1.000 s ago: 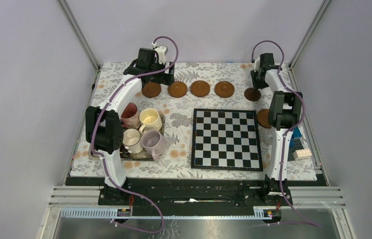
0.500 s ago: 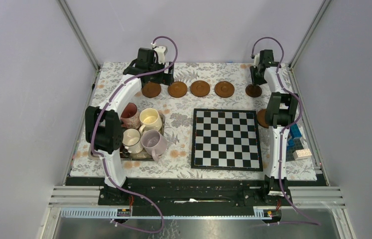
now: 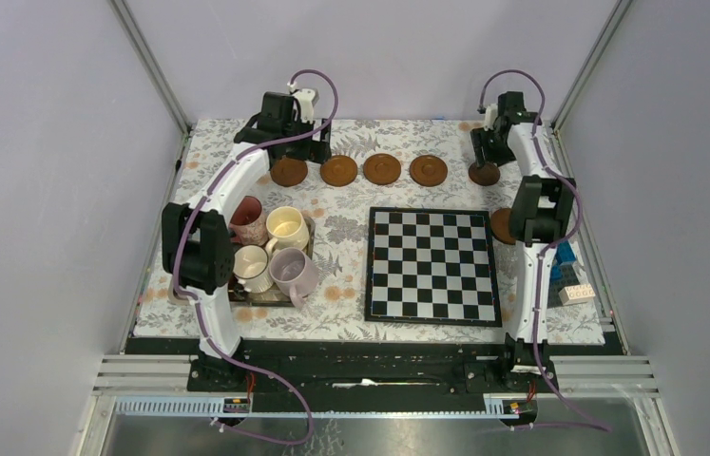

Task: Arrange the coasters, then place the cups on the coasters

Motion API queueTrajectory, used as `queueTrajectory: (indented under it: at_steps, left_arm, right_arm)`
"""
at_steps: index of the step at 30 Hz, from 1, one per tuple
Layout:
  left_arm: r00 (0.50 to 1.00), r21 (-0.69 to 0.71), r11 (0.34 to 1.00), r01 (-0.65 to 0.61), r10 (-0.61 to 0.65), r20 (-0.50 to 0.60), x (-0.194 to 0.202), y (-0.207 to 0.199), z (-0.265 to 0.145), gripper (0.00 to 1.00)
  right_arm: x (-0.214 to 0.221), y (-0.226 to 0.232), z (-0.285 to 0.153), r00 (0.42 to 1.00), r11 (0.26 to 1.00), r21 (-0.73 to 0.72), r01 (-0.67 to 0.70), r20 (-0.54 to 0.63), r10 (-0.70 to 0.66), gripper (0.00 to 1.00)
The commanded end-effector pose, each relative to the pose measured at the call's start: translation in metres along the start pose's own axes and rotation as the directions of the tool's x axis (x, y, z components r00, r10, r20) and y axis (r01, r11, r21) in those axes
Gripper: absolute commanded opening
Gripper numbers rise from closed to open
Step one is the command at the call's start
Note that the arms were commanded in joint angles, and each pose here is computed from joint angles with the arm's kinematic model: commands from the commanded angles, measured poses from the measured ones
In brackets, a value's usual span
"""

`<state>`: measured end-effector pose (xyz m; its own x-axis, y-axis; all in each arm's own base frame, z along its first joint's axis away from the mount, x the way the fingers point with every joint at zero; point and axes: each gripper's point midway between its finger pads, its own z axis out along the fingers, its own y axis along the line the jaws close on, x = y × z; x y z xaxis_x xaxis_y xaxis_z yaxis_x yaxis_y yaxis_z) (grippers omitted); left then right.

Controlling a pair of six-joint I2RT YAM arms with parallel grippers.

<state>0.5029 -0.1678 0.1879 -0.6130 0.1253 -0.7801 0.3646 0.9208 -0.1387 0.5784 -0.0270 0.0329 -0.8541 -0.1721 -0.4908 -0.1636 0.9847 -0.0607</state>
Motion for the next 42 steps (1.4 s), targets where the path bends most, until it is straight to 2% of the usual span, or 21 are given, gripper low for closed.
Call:
queueTrajectory:
  at_steps: [1,4,9,14,19,29,42]
  left_arm:
    - [0.996,0.024,1.0,0.003,-0.005,0.088,-0.025,-0.008,-0.028,0.91]
    - [0.996,0.028,1.0,0.002,-0.004,0.092,-0.024,-0.009,-0.032,0.91]
    - [0.996,0.039,0.999,0.0,-0.004,0.089,-0.02,-0.012,-0.035,0.93]
    - [0.996,0.071,0.997,0.004,-0.01,0.088,-0.02,-0.018,-0.038,0.95]
    - [0.996,0.072,0.997,0.005,-0.011,0.09,-0.02,-0.018,-0.041,0.95]
    - [0.996,0.057,0.998,0.013,-0.018,0.089,-0.02,-0.016,-0.04,0.98]
    - [0.996,0.059,0.998,0.012,-0.017,0.088,-0.02,-0.016,-0.039,0.99]
  right_arm:
    - [-0.01,0.002,-0.105,0.998,0.997,-0.048,0.052,0.043,-0.05,0.68]
    - [0.02,0.002,-0.132,0.996,0.992,-0.084,0.089,-0.003,-0.09,0.71]
    - [0.076,0.009,-0.155,0.985,0.984,-0.093,0.151,-0.067,-0.157,0.72]
    - [0.125,0.01,-0.152,0.966,0.981,-0.091,0.169,-0.183,-0.183,0.71]
    - [0.154,0.013,-0.139,0.948,0.978,-0.108,0.177,-0.247,-0.199,0.68]
    - [0.182,0.001,-0.108,0.924,0.977,-0.049,0.207,-0.318,-0.211,0.65]
    - [0.173,-0.016,-0.069,0.925,0.98,0.021,0.2,-0.335,-0.181,0.56]
